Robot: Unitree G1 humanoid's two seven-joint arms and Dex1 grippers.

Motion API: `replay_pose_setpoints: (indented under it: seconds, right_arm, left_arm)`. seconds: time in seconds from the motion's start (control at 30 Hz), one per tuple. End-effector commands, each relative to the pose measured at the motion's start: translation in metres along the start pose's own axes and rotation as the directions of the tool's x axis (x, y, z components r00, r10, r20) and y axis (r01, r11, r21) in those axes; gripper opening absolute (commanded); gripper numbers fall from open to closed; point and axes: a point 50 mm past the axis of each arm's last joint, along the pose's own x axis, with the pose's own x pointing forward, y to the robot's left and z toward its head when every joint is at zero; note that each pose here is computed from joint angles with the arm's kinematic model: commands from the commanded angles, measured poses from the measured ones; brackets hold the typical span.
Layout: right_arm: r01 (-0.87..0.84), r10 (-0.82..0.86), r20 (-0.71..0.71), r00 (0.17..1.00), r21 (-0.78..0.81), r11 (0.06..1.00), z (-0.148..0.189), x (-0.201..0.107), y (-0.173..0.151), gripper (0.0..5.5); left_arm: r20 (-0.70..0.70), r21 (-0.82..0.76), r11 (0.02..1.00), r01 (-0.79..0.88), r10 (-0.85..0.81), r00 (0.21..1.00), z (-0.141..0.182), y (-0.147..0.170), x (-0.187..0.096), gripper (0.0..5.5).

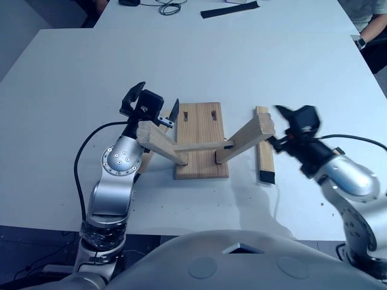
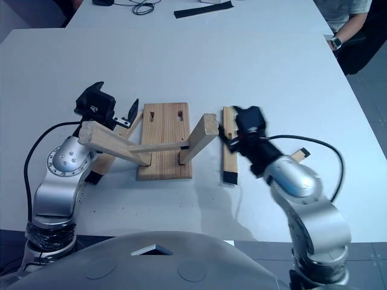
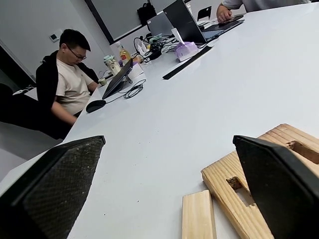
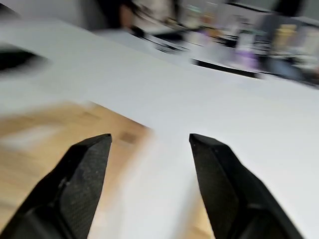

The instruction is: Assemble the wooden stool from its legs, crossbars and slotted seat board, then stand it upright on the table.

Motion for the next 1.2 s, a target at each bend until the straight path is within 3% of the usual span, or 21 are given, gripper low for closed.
replay_pose_setpoints:
  seconds: [0.03, 0.23, 0.3, 0.4, 0.5, 0.63, 0.8, 1.03, 1.2]
  right_arm:
    - [-0.103, 0.104, -0.004, 0.995, 0.060, 0.993, 0.009, 0.006, 0.018, 2.89]
    - [0.024, -0.019, -0.125, 0.992, 0.035, 0.999, -0.002, -0.003, 0.001, 2.89]
    - [0.077, -0.078, -0.187, 0.979, -0.012, 0.997, -0.009, -0.014, -0.018, 2.89]
    - [0.101, -0.116, -0.253, 0.960, -0.075, 0.992, -0.013, -0.046, -0.052, 2.89]
    - [-0.025, -0.007, -0.337, 0.941, -0.089, 0.996, -0.013, -0.085, -0.068, 2.89]
    - [-0.265, 0.241, -0.369, 0.898, -0.014, 0.964, -0.006, -0.115, -0.065, 2.89]
    - [-0.403, 0.404, -0.205, 0.892, 0.047, 0.914, 0.012, -0.111, -0.048, 2.89]
    - [-0.462, 0.472, -0.123, 0.873, 0.098, 0.881, 0.018, -0.109, -0.028, 2.89]
    - [-0.472, 0.482, -0.116, 0.868, 0.106, 0.875, 0.016, -0.106, -0.015, 2.89]
  left_arm:
    - [0.033, 0.017, 0.997, 0.070, -0.071, 0.997, 0.011, -0.006, 0.008, 4.78]
    - [0.009, 0.024, 0.997, 0.077, -0.077, 0.997, 0.006, -0.005, 0.006, 4.78]
    - [-0.024, 0.034, 0.997, 0.073, -0.072, 0.997, -0.003, 0.005, 0.001, 4.78]
    - [-0.070, 0.078, 0.994, 0.073, -0.068, 0.995, -0.017, 0.029, -0.007, 4.78]
    - [-0.071, 0.134, 0.977, 0.165, -0.156, 0.985, -0.022, 0.045, -0.020, 4.78]
    - [-0.063, 0.044, 0.930, 0.366, -0.363, 0.930, -0.028, 0.056, -0.039, 4.78]
    - [0.041, -0.225, 0.763, 0.607, -0.614, 0.788, -0.013, 0.059, -0.043, 4.78]
    - [0.048, -0.390, 0.516, 0.763, -0.815, 0.577, -0.006, 0.065, -0.060, 4.78]
    - [0.031, -0.381, 0.503, 0.776, -0.832, 0.554, -0.006, 0.063, -0.056, 4.78]
